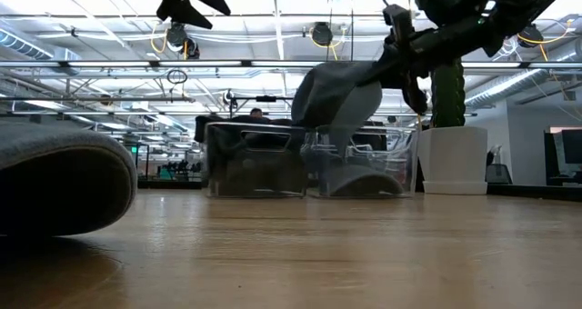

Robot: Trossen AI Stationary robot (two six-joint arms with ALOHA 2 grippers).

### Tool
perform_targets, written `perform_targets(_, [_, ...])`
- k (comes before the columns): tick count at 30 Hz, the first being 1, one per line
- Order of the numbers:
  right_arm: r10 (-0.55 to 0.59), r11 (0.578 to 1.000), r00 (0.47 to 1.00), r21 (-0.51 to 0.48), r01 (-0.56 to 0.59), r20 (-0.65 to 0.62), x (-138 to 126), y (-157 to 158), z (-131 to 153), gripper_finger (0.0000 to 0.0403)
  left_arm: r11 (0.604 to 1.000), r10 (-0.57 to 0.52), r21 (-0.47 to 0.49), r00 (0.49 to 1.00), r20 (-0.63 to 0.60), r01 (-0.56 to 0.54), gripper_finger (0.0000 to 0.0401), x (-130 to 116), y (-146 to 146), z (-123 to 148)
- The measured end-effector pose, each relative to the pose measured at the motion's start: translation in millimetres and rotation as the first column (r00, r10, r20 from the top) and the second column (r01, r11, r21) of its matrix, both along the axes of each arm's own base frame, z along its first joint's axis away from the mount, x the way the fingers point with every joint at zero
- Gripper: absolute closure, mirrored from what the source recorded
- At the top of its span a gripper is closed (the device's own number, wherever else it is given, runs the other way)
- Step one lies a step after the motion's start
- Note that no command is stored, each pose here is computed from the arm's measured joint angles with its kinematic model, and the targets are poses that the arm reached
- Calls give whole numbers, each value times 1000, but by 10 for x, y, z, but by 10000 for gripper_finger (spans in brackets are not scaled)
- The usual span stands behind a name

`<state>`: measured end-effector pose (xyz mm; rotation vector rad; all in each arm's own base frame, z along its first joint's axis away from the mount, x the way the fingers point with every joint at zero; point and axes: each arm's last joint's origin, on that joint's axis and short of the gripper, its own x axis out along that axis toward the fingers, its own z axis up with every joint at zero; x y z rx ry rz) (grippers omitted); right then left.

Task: Pick & Place hat
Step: Put the top gray cap into the right transparent bin

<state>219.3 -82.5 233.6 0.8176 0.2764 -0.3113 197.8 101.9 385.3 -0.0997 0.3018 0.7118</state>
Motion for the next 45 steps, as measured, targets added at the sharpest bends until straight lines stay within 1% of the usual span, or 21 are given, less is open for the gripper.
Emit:
perform_targets(3, [64,998,994,-15,-63,85,7,12,82,403,1000,0,0,1000,2,0,36,1,0,1])
perform_targets(5, [109,993,982,-58,-101,153,-2,43,182,403,1000,0,0,1000,2,0,36,1,0,1])
perform_targets(7, [114,992,984,-71,-105,137,-20,46,191,403,1000,0,0,1000,1,0,36,0,0,1])
perform_targets(9, [86,995,994,-57,-83,65,-42,26,89,403,1000,0,0,1000,2,0,36,1,0,1])
perform_targets(11, [65,997,997,-43,-63,33,-50,7,-41,403,1000,0,0,1000,2,0,36,1,0,1])
perform_targets(13, [53,998,998,-39,-52,45,-72,-6,-147,403,1000,0,-1,1000,3,0,36,1,0,1])
perform_targets(17, [13,1000,998,21,-14,68,-148,-44,-447,403,1000,0,-2,1000,3,0,36,1,0,1])
perform_targets(21, [-1,999,995,39,-3,102,-243,-40,-593,403,1000,0,-2,1000,3,0,36,1,0,1])
perform_targets(24, [-36,999,995,-2,36,97,-300,-30,-649,403,1000,0,-1,1000,3,0,36,1,0,1])
perform_targets(31, [-77,995,997,-56,78,24,-335,-21,-737,403,1000,0,-1,1000,2,0,36,1,0,1])
perform_targets(34, [-60,989,998,-132,64,36,-323,-15,-713,401,1000,0,-1,1000,2,0,36,1,0,1])
perform_targets(36, [-49,982,998,-178,57,49,-311,-3,-693,391,1000,0,-1,1000,2,0,36,1,0,1])
perform_targets(40, [-60,975,997,-209,69,49,-308,-3,-687,353,1000,0,-1,1000,2,0,36,1,0,1])
perform_targets(45, [-74,969,997,-236,73,9,-318,-6,-716,300,1000,0,-1,1000,2,0,36,1,0,1])
